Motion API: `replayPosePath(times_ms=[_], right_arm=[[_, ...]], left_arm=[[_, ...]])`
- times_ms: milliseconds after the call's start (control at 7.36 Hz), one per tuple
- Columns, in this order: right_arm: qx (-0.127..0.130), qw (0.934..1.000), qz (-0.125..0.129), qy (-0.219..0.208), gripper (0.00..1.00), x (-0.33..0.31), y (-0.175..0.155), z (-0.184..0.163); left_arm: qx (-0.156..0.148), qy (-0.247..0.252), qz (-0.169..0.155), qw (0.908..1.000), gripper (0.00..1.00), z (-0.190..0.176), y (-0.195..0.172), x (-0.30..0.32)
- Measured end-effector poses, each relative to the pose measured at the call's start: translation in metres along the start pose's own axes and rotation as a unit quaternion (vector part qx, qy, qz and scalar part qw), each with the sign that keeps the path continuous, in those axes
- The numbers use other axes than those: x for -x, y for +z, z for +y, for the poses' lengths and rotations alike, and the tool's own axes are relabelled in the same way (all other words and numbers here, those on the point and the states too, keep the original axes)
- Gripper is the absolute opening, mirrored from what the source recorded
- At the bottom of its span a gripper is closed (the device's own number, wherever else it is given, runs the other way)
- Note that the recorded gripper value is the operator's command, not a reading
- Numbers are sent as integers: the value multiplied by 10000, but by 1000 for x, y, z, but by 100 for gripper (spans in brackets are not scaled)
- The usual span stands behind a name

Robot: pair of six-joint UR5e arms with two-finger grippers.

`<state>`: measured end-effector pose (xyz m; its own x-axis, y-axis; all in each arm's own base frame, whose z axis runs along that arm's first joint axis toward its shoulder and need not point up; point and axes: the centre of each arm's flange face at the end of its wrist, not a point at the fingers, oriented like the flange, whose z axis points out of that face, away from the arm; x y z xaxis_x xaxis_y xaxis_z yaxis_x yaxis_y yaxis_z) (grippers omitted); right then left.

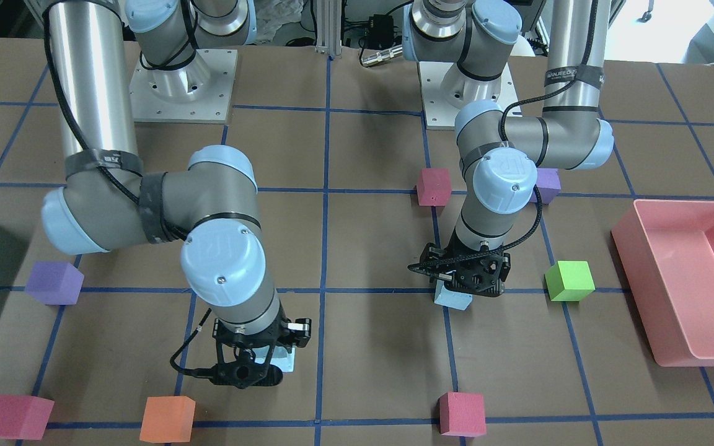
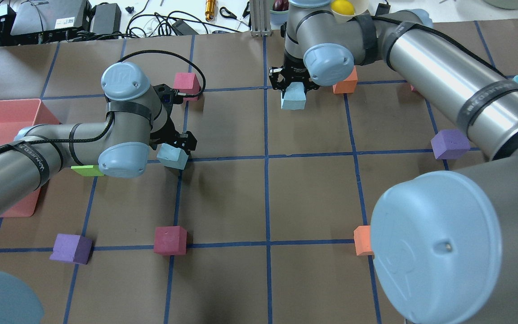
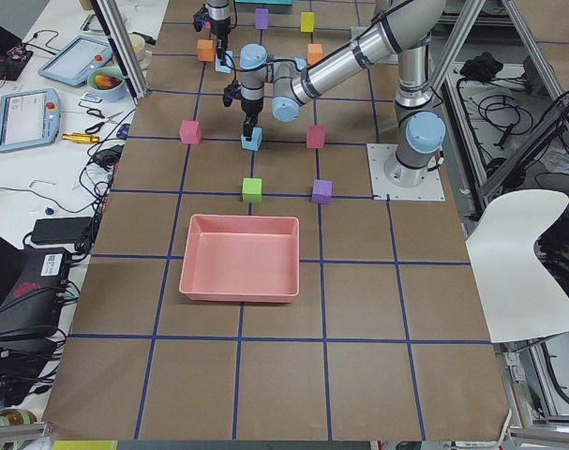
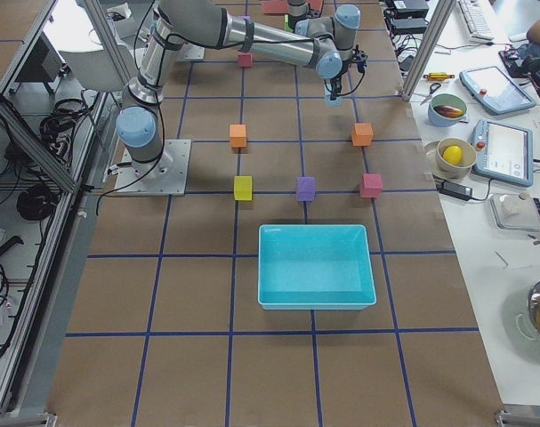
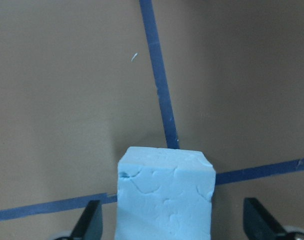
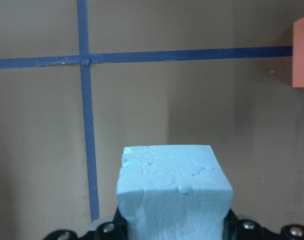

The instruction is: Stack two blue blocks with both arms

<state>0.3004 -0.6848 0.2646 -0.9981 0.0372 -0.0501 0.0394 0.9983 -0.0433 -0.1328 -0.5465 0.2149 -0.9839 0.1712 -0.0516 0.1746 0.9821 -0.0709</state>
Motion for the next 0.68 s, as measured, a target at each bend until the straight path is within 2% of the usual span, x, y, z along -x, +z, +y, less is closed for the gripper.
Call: replayPosePath(times_ms=[136,272,543,679], right_arm=[[11,10000,-8,54,0,20,13,-4],[54,10000,0,79,0,36,29,-5],[115,9999,14,89,0,51,48,-5],[102,9999,6,86,0,54,51,-8]], left_arm=[[14,-8,-8,10000,99,0,3,0],[53,-14,-3,10000,81,1,7,0],[-16,-5,-18,10000,37,3,12,0],[-68,-18,-26,10000,23,3,13,0]])
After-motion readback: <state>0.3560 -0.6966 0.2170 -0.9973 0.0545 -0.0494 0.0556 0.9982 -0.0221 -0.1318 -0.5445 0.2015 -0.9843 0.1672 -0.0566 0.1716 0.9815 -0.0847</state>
